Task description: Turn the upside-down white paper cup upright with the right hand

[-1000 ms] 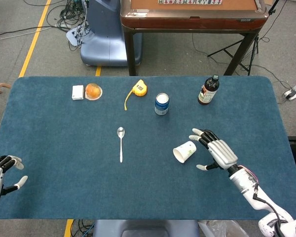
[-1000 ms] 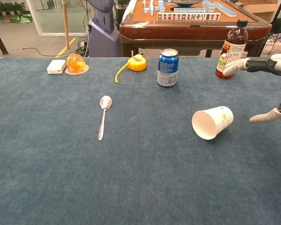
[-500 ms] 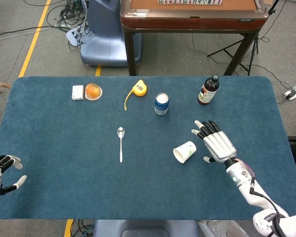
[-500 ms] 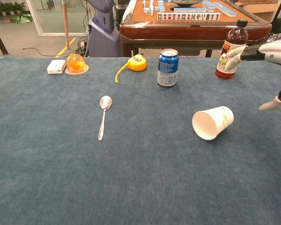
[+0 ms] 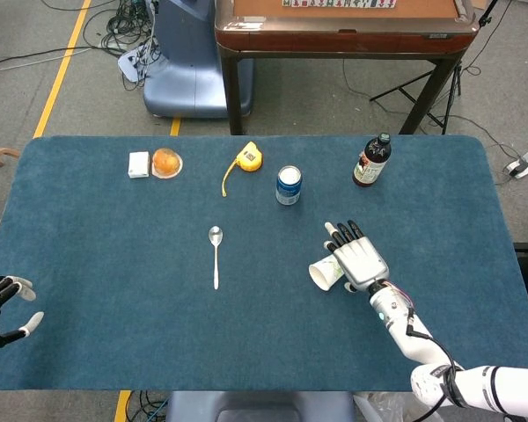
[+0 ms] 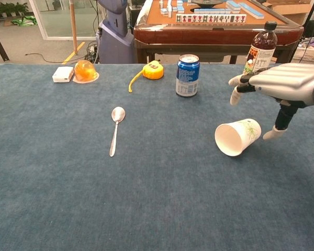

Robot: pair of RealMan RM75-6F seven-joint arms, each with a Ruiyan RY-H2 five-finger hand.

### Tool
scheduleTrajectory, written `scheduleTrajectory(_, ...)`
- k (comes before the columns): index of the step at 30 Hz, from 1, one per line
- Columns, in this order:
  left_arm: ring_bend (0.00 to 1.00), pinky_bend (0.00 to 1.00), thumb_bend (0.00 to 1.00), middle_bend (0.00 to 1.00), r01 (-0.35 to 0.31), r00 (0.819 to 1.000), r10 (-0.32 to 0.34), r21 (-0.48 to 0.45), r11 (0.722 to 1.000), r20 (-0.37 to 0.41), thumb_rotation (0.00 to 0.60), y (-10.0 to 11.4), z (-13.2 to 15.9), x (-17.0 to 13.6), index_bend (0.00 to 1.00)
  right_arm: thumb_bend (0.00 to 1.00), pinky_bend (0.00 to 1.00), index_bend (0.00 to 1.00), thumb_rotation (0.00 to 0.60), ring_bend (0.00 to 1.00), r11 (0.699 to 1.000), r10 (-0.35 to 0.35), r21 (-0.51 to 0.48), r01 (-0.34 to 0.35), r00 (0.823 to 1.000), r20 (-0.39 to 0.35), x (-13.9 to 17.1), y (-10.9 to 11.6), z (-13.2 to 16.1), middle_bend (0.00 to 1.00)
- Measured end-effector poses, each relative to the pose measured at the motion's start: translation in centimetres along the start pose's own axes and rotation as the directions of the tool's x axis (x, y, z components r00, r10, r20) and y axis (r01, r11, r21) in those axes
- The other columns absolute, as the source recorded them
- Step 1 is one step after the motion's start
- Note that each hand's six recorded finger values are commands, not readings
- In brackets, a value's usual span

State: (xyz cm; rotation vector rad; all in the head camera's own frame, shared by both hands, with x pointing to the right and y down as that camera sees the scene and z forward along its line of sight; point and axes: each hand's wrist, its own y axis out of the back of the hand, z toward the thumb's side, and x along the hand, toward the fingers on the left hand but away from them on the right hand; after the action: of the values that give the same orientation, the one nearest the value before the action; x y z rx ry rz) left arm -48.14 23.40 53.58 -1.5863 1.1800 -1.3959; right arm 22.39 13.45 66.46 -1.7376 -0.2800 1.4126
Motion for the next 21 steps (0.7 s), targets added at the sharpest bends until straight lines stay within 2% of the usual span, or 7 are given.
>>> scheduleTrajectory(9,0.30,0.60,0.17,0.41,0.000,1.000,0.000,-0.003,1.000,0.001,0.600,0.0,0.0,0.0,0.54,0.00,0.00,0.31,0.600,0.00,1.000,0.001,0.010,-0.001,1.000,-0.012,-0.5,-0.9,0.8,0.00)
scheduleTrajectory(21,0.30,0.60,0.17,0.41,0.001,1.000,-0.001,-0.007,1.000,-0.002,0.600,0.0,-0.1,-0.1,0.54,0.00,0.00,0.31,0.600,0.00,1.000,0.012,0.019,-0.012,0.999,-0.033,-1.4,-1.5,2.0,0.00)
